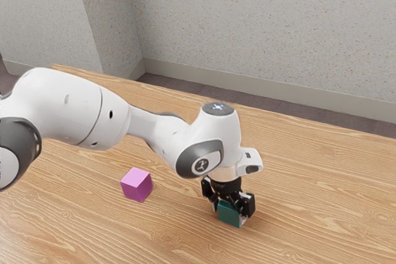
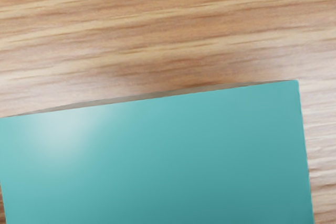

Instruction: Pick up the blue block with one arm, and put the blue block on the pink block with one arm

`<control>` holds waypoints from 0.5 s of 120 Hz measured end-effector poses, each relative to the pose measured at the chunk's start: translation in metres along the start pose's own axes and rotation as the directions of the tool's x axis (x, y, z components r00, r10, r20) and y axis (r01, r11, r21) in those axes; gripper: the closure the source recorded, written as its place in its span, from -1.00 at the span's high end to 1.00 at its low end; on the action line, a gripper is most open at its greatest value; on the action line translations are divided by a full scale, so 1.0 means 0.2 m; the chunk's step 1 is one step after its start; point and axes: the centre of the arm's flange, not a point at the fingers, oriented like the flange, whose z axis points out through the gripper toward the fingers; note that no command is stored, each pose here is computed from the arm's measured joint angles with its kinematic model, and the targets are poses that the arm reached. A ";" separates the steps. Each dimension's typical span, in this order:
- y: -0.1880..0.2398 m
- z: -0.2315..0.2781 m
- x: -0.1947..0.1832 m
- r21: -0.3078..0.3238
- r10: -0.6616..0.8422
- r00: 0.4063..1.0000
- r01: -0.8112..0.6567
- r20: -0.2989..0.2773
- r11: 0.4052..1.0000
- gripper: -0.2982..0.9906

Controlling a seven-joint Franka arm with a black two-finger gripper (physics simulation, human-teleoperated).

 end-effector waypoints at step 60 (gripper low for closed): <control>-0.01 -0.01 0.02 -0.002 0.006 1.000 -0.006 -0.007 1.000 0.28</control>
